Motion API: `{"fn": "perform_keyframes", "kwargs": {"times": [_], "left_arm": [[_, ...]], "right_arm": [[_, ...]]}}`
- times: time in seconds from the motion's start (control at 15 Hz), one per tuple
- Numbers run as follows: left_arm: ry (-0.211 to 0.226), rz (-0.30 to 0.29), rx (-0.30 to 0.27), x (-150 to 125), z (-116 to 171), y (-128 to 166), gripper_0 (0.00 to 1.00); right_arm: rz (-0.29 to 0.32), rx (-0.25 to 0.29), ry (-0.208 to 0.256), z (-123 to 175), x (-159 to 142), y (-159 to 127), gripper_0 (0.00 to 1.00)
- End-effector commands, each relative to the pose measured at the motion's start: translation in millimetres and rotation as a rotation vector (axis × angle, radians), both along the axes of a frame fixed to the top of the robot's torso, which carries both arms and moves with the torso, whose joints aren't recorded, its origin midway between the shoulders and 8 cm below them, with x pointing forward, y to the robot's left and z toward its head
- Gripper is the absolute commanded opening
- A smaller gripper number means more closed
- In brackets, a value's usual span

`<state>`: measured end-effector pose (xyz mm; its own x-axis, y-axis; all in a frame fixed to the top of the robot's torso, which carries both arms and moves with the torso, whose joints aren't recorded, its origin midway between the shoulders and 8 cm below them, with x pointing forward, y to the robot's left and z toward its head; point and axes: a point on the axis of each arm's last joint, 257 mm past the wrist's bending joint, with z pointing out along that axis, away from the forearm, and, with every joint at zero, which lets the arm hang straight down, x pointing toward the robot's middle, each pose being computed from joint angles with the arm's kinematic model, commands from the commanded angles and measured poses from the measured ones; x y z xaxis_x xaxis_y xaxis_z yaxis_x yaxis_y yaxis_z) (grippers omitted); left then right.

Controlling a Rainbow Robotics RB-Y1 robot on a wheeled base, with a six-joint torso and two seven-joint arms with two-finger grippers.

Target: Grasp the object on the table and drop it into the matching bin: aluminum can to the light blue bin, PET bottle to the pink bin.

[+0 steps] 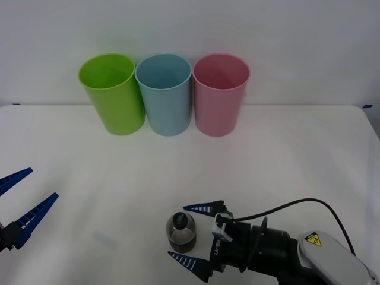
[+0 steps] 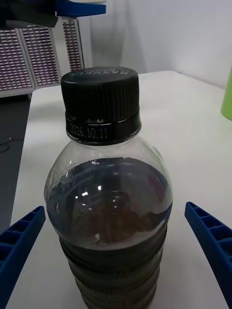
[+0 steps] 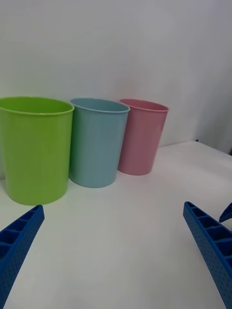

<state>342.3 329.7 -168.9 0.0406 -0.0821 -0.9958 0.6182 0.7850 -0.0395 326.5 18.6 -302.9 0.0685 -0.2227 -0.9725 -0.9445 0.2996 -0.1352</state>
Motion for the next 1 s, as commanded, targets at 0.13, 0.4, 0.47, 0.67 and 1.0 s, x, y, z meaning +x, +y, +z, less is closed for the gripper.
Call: {"fn": "perform_keyframes", "kwargs": {"times": [0.13, 0.4, 0.47, 0.67, 1.0], "left_arm": [[0.000, 0.000, 0.000, 0.0, 0.0, 0.0, 1.00], [0.000, 0.000, 0.000, 0.0, 0.0, 0.0, 1.00], [0.000, 0.000, 0.000, 0.0, 0.0, 0.0, 1.00], [0.000, 0.000, 0.000, 0.0, 0.0, 0.0, 1.00], [0.000, 0.000, 0.000, 0.0, 0.0, 0.0, 1.00]], "right_arm": [[-0.007, 0.000, 0.000, -1.0, 0.2, 3.6, 1.00], [-0.007, -0.002, -0.002, -2.3, -1.4, 6.5, 1.00], [-0.007, -0.001, -0.001, -2.6, -1.3, 6.8, 1.00], [-0.006, 0.001, -0.001, -2.0, -2.0, 8.0, 1.00], [-0.013, 0.001, -0.003, -2.8, -1.0, 9.6, 0.17]]}}
